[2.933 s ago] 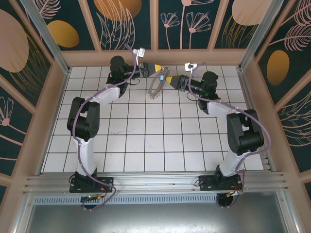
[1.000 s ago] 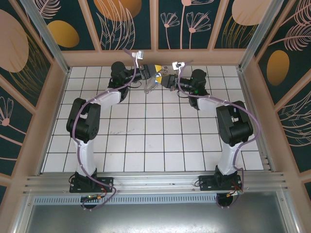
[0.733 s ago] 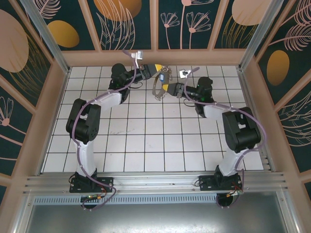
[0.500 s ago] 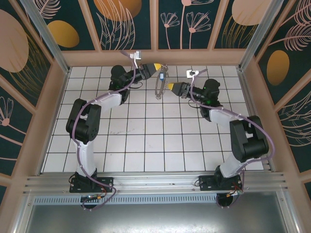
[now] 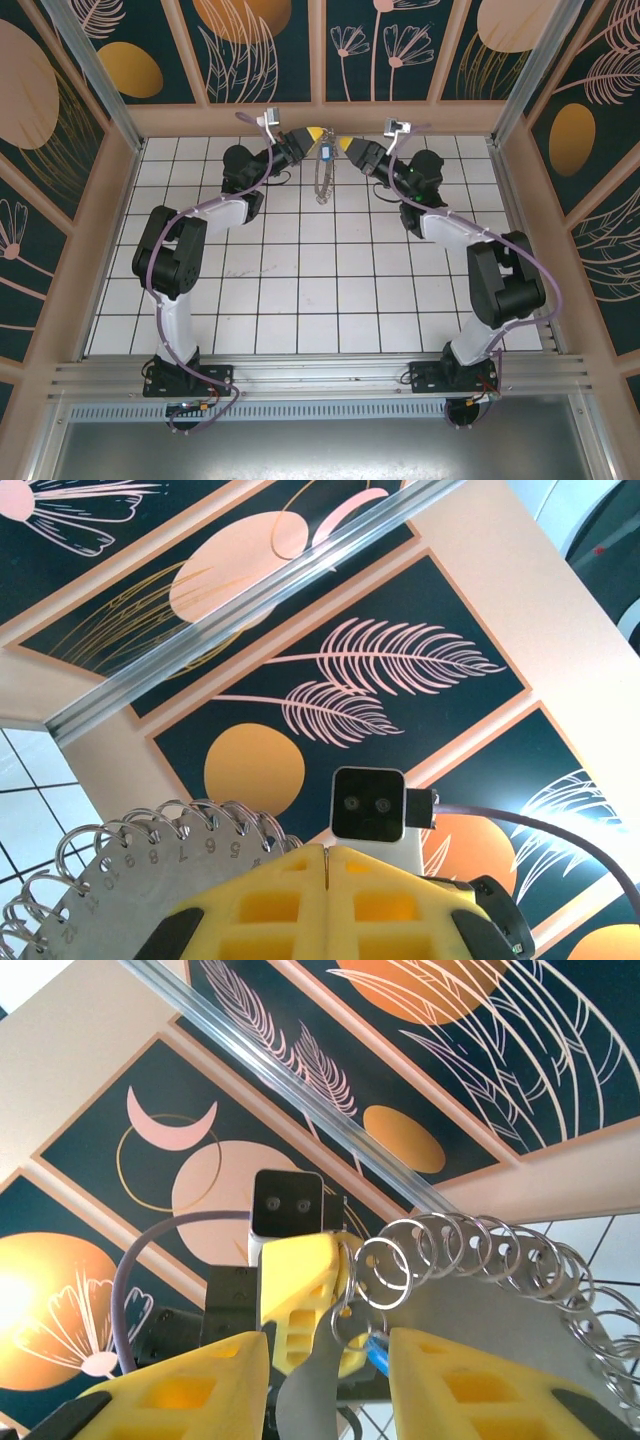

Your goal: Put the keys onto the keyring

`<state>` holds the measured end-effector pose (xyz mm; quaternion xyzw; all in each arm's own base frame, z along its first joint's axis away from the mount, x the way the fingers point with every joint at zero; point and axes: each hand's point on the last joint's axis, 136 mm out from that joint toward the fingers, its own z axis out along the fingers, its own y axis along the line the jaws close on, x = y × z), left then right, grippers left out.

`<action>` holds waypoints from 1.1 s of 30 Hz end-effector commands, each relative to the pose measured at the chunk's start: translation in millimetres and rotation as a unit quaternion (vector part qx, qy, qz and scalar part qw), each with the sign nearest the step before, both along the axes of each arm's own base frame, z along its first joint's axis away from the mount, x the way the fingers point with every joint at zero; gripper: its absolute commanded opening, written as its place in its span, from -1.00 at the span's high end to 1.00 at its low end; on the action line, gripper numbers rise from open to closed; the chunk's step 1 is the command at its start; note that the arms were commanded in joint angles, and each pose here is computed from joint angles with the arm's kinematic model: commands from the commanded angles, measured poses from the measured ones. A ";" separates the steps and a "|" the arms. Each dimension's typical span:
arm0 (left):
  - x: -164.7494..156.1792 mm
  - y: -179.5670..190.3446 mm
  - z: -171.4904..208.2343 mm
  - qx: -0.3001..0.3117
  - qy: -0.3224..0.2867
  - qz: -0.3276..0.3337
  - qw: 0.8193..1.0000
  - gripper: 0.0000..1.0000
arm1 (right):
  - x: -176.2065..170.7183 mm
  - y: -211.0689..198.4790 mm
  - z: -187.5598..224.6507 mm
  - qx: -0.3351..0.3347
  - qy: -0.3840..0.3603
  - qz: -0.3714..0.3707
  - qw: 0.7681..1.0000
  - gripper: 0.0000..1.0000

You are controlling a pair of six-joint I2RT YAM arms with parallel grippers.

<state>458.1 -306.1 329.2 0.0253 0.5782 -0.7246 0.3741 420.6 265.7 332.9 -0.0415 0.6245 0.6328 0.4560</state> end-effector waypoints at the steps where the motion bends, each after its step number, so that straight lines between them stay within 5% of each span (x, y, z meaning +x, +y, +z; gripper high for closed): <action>1: -16.8 5.4 34.5 -0.032 -0.044 0.000 0.999 1.00 | 6.7 2.8 22.6 0.030 -0.022 -0.005 0.999 0.29; 33: -13.7 4.0 28.7 -0.029 -0.041 0.001 0.999 1.00 | 6.8 25.5 28.5 0.030 -0.034 0.028 0.999 0.45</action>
